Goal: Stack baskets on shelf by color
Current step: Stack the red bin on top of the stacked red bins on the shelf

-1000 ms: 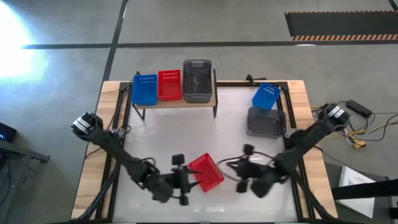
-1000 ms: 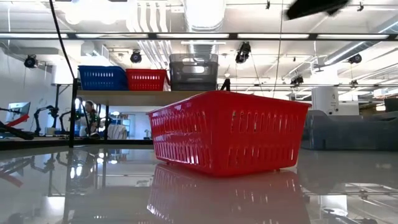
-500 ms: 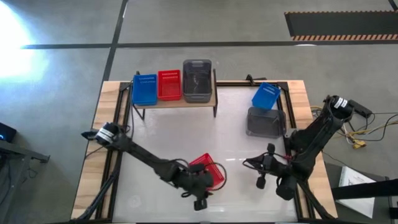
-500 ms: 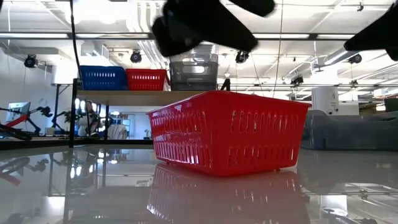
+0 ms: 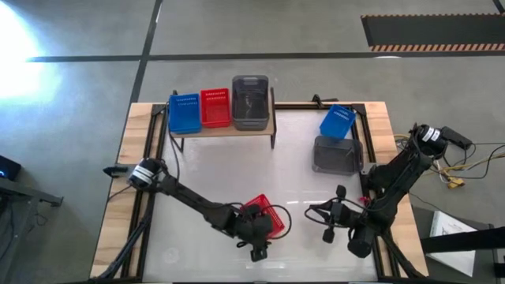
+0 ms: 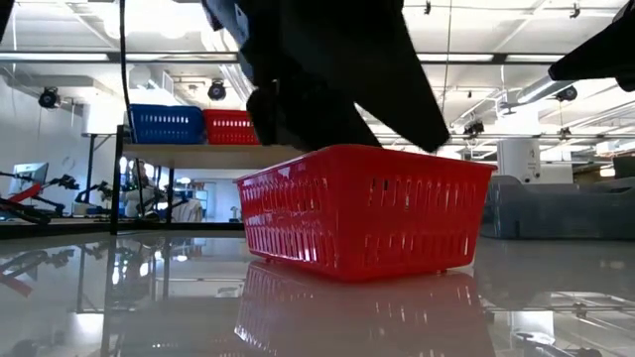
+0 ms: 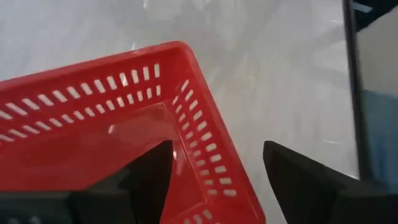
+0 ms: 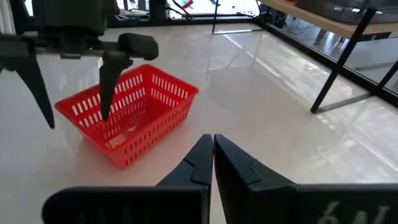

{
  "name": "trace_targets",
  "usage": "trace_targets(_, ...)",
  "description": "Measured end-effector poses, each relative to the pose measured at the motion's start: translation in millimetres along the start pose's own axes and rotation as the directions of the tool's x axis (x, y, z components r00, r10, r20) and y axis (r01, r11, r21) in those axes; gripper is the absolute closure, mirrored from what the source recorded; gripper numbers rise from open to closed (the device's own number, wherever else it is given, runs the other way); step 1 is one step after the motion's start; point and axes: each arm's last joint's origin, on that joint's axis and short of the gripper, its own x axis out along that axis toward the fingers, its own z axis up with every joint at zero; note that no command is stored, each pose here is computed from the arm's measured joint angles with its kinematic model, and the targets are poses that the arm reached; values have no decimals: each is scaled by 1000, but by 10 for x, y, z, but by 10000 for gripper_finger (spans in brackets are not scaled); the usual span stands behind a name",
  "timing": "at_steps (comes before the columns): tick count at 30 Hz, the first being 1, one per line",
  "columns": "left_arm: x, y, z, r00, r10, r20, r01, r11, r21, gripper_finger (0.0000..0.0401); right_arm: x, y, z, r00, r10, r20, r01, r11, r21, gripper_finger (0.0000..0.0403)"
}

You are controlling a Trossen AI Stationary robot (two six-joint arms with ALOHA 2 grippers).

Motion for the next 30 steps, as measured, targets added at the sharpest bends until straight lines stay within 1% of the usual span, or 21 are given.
trace_targets(1,27,7,-13,1000,22,8,-22,1000,-5,172,1,1,0,1000,0,0,0,1000,1,394)
trace_targets(4,38,69,-69,992,130,-6,-130,992,-6,198,3,4,-3,1000,0,0,0,1000,2,394)
trace_targets(7,5,116,-46,981,194,19,-194,981,-5,243,5,7,-8,1000,0,-2,0,1000,-2,394)
trace_targets(10,-67,140,20,978,202,45,-203,979,7,303,6,6,-8,1000,-1,-2,1,1000,-3,394)
trace_targets(13,-110,193,50,975,218,35,-219,975,25,371,9,5,-7,1000,-2,-1,2,1000,-1,394)
trace_targets(14,-114,210,35,973,229,18,-230,972,43,386,9,4,-8,1000,-3,-2,3,1000,-2,394)
trace_targets(15,-120,226,29,971,241,4,-241,969,54,392,9,6,-6,1000,-2,-1,2,1000,-1,394)
trace_targets(18,-187,250,24,964,264,-29,-261,961,87,394,9,5,-7,1000,-2,-1,2,1000,-1,394)
trace_targets(23,-284,234,84,970,242,-3,-241,968,75,396,9,6,-7,1000,-2,-1,2,1000,0,394)
trace_targets(26,-340,214,133,975,220,29,-222,970,100,374,9,6,-6,1000,-2,-1,2,1000,0,394)
trace_targets(30,-360,206,150,977,210,43,-214,968,131,318,9,6,-6,1000,-1,-1,1,1000,1,394)
